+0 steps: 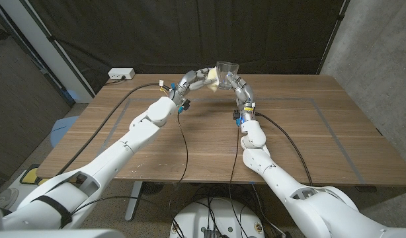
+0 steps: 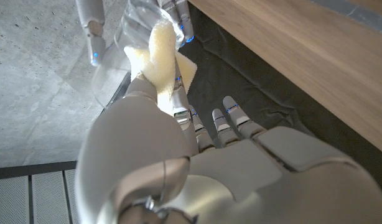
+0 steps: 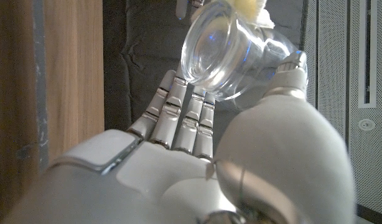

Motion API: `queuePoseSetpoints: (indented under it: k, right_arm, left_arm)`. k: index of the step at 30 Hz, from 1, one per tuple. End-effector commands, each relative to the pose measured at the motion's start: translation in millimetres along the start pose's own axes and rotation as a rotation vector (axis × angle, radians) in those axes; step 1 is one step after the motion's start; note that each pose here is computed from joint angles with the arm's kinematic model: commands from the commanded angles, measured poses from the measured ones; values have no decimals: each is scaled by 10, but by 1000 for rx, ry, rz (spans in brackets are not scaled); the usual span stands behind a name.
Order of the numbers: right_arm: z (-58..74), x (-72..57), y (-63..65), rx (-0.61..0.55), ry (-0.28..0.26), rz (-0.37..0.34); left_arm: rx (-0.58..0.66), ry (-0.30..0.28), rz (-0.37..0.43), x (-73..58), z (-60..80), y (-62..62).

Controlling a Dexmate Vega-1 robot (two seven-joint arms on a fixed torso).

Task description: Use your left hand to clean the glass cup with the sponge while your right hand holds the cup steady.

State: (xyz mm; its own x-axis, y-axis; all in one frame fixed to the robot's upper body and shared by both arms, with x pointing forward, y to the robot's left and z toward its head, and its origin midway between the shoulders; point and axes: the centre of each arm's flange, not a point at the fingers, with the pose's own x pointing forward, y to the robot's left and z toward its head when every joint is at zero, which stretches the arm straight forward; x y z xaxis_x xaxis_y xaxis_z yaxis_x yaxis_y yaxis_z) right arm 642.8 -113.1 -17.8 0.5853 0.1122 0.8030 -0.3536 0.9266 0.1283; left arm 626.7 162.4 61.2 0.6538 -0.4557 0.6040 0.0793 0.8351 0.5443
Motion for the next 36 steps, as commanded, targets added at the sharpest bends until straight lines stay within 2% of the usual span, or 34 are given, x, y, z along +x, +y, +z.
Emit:
queuePoseSetpoints:
  k: [1,6,12,19,25,30,36]
  right_arm:
    - [-99,-77,40,-1,46,11]
    - [-92,-97,44,-5,46,17]
    - [-71,-96,56,-7,35,16]
    - [-42,-61,63,-8,20,13]
    - [-29,-27,57,-12,14,9]
    - [-31,-3,45,-13,14,6]
    - [-38,16,32,-12,13,2]
  left_arm:
    - [-1,-130,57,173,465,63]
    - [-1,-140,57,170,496,84]
    - [1,-115,42,128,413,58]
    - [-6,-38,12,30,169,-22]
    - [-8,50,-32,-75,-111,-156]
    - [-2,108,-69,-136,-285,-255]
    - [6,100,-78,-84,-274,-265]
